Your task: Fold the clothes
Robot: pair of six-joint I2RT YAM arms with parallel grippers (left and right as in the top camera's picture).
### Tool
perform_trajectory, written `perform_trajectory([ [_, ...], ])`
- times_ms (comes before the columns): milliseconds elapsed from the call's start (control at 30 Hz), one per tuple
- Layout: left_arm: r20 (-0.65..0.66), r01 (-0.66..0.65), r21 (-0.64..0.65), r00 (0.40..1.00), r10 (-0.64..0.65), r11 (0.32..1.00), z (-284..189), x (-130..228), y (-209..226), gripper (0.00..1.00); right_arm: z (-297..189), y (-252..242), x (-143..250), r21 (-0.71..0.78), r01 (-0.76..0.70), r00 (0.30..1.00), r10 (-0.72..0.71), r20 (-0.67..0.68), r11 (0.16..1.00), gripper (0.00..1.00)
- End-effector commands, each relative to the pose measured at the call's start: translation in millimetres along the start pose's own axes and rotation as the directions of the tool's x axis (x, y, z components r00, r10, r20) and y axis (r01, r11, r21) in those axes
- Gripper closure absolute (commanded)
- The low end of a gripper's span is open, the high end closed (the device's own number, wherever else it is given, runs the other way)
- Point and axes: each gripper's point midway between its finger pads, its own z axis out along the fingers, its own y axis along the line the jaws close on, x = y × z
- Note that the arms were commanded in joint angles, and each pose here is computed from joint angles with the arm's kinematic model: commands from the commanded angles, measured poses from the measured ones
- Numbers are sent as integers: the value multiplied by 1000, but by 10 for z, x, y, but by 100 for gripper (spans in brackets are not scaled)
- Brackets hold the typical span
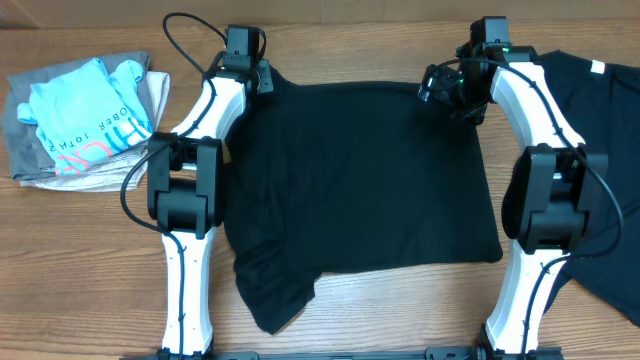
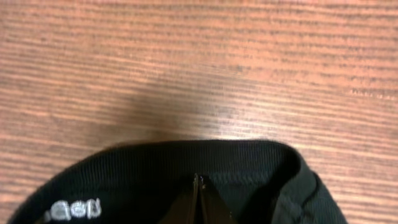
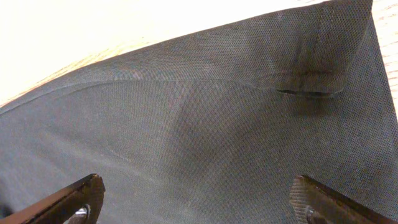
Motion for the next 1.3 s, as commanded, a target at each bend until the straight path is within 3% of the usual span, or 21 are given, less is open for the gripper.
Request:
perform_trajectory([
  [0, 46, -7, 1, 999, 7, 1000, -2, -225, -15, 96, 32, 35, 34, -8, 6, 1000, -6, -9, 1000, 0],
  [267, 75, -52, 25, 996, 50, 998, -640, -832, -208, 96, 32, 35, 34, -8, 6, 1000, -6, -9, 1000, 0],
  [433, -56, -95, 105, 993, 101, 990, -764, -579, -330, 85, 32, 35, 34, -8, 6, 1000, -6, -9, 1000, 0],
  [567, -99, -170, 143, 978, 185, 975, -647, -400, -365, 64, 32, 35, 34, -8, 6, 1000, -6, -9, 1000, 0],
  [667, -117, -236, 151, 960, 254, 960, -514, -282, -353, 59, 32, 35, 34, -8, 6, 1000, -6, -9, 1000, 0],
  [933, -210, -381, 183, 885, 415, 906, -71, 218, -267, 61, 32, 35, 34, -8, 6, 1000, -6, -9, 1000, 0],
  [1100, -189, -381, 179, 892, 412, 907, -54, 166, -272, 66, 32, 35, 34, -8, 6, 1000, -6, -9, 1000, 0],
  [1267, -179, -381, 179, 894, 410, 907, -49, 143, -283, 78, 32, 35, 34, -8, 6, 1000, -6, -9, 1000, 0],
])
